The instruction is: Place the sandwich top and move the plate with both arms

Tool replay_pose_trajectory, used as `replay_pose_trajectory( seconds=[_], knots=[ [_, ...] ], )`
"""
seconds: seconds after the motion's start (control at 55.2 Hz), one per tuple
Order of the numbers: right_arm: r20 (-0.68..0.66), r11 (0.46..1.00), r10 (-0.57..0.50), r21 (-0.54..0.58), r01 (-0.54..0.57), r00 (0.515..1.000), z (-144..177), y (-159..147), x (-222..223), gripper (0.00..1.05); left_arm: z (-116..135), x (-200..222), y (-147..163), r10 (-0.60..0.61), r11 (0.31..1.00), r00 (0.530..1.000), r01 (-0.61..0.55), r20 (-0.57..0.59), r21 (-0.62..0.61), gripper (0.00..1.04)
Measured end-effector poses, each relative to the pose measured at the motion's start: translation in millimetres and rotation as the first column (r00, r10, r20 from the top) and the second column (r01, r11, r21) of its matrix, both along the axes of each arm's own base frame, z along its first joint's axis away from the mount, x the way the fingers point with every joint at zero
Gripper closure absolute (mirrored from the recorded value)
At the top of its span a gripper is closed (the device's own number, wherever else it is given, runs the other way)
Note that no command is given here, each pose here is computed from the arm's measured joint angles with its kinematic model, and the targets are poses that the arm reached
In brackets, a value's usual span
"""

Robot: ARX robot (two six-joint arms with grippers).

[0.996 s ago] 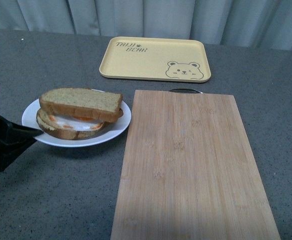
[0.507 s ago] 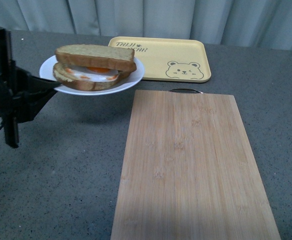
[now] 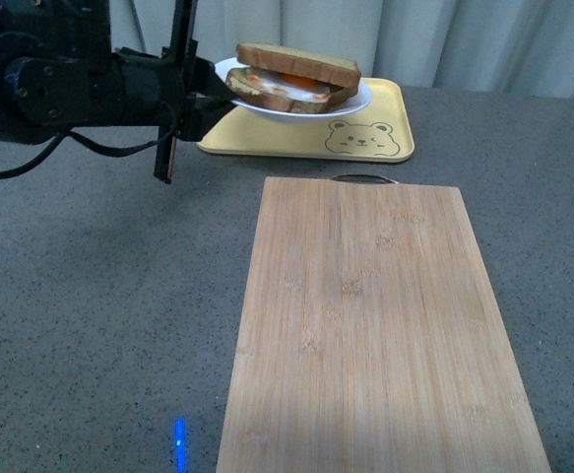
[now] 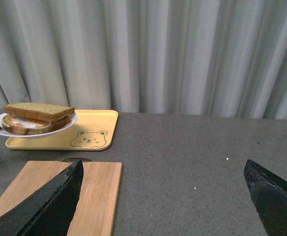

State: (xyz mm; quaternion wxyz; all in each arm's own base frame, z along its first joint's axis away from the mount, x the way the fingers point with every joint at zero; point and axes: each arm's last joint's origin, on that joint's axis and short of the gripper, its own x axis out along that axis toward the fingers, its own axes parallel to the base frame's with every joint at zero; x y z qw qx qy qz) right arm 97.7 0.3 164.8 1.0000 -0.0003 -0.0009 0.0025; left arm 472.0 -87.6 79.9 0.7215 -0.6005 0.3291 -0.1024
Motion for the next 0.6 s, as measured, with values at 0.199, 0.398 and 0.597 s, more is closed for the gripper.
replay_pose_trajectory(
  seconds=[0.199, 0.398, 0.597],
  knots=[
    [0.000, 1.000, 0.000, 0.000, 0.000, 1.000, 0, 0, 0, 0.09, -6, 23, -8, -0.008, 1.000, 1.000, 0.008, -0.023, 0.020, 1.01],
    [0.000, 1.000, 0.000, 0.000, 0.000, 1.000, 0, 0, 0, 0.09, -16, 38, -12, -0.005, 0.999, 0.998, 0.006, -0.055, 0.034, 1.01],
    [0.000, 1.000, 0.000, 0.000, 0.000, 1.000, 0, 0, 0, 0.09, -23, 47, -16, -0.009, 0.999, 0.998, 0.012, -0.065, 0.040, 1.01]
  ],
)
